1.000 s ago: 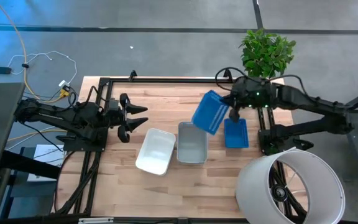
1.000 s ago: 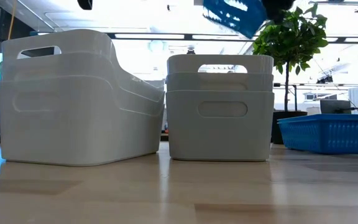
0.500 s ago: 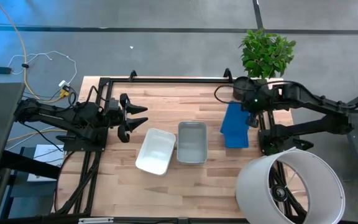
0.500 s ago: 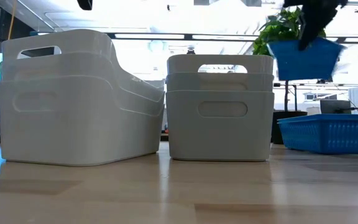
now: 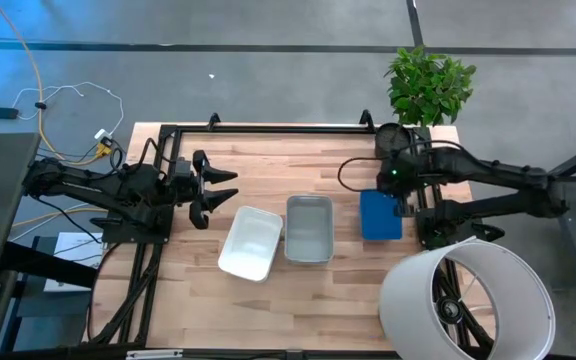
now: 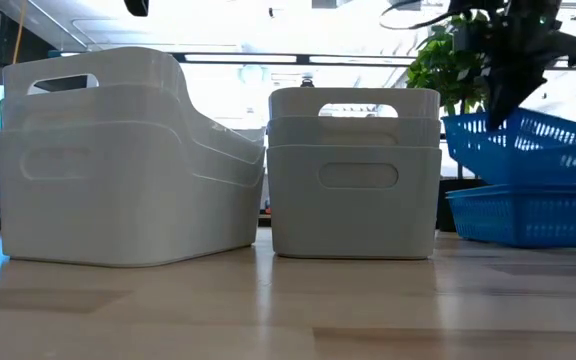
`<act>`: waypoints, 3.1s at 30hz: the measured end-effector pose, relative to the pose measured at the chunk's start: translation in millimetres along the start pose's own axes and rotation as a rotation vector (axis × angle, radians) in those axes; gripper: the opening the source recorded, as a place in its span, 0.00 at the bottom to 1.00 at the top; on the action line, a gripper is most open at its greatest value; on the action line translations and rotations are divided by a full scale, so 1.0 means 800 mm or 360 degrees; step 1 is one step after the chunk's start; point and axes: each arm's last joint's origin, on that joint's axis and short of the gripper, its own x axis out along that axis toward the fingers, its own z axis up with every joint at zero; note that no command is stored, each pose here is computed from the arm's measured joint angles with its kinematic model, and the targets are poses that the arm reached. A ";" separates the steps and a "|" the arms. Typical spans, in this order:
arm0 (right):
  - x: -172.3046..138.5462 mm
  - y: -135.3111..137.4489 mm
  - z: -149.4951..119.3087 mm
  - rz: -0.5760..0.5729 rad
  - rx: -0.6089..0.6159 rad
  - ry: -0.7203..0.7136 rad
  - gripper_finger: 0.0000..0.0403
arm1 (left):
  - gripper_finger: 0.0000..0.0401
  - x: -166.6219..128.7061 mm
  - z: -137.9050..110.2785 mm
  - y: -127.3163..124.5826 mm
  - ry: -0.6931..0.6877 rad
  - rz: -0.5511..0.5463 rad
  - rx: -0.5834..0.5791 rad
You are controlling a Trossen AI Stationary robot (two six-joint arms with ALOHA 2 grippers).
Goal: Stack baskets by color
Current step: Stack the bottom blue bin on top of the other top blue bins, then return to Home Position
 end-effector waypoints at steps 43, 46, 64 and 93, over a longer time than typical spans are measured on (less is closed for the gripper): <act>0.076 -0.011 -0.033 0.0350 -0.0049 -0.0147 0.00 | 0.49 0.000 -0.001 0.002 -0.0002 0.0083 0.0001; 0.076 -0.011 -0.033 0.0349 -0.0048 -0.0147 0.01 | 0.49 0.000 -0.001 0.002 -0.0002 0.0082 -0.0002; 0.063 -0.023 -0.016 0.0191 0.0040 -0.0263 0.51 | 0.49 0.000 -0.001 0.002 -0.0003 0.0082 -0.0037; 0.004 0.010 0.014 0.0406 0.0696 -0.1840 0.52 | 0.49 0.008 0.004 0.035 0.0041 -0.0051 -0.0070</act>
